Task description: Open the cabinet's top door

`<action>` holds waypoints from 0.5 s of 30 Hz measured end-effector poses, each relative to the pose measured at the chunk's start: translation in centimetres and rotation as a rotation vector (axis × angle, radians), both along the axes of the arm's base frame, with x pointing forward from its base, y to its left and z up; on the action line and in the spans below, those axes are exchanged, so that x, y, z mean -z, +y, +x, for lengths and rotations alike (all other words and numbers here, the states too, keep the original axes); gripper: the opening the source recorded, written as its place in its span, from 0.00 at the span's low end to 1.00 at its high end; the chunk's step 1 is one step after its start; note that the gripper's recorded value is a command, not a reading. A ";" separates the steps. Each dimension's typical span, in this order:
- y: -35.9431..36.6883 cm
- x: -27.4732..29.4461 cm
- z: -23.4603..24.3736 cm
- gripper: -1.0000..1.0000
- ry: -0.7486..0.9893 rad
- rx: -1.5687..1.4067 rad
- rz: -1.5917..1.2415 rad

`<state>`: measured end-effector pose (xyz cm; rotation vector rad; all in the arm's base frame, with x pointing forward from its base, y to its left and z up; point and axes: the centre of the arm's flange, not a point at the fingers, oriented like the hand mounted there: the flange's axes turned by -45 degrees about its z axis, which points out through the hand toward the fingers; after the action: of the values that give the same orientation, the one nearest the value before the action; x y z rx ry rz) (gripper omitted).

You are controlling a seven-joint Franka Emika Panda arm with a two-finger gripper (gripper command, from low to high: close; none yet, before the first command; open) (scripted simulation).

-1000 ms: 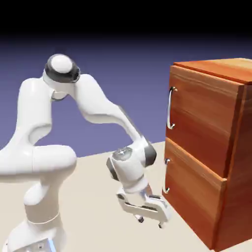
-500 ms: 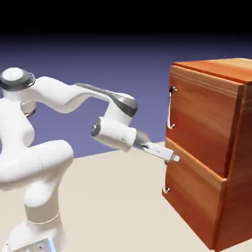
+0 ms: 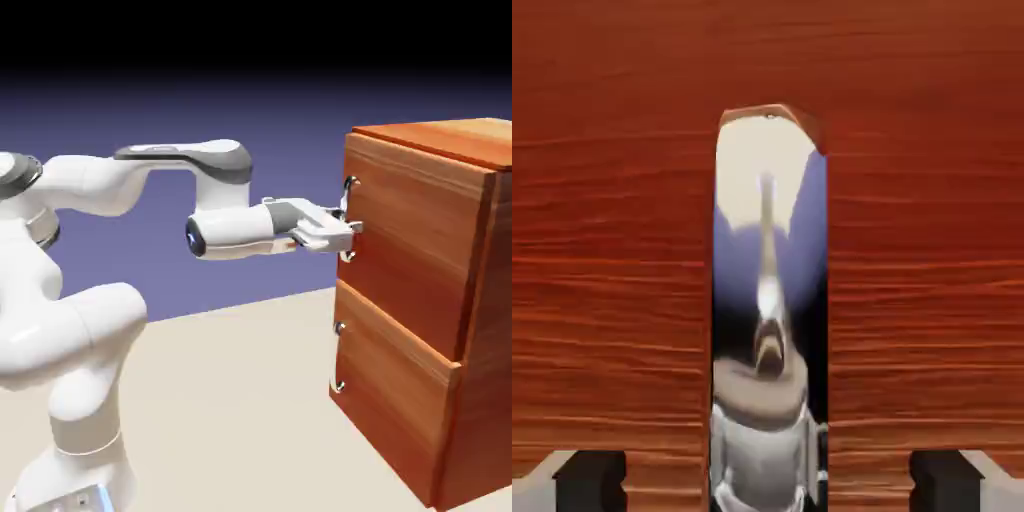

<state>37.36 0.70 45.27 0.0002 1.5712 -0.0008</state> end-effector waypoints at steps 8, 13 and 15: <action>-4.0 0.0 -5.7 0.00 -0.001 -0.227 0.001; -6.5 0.0 -8.3 0.00 0.000 -0.345 0.001; -7.6 0.0 -9.2 0.00 0.000 -0.389 0.001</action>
<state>28.13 -6.86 45.27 -0.3046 1.5491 0.3049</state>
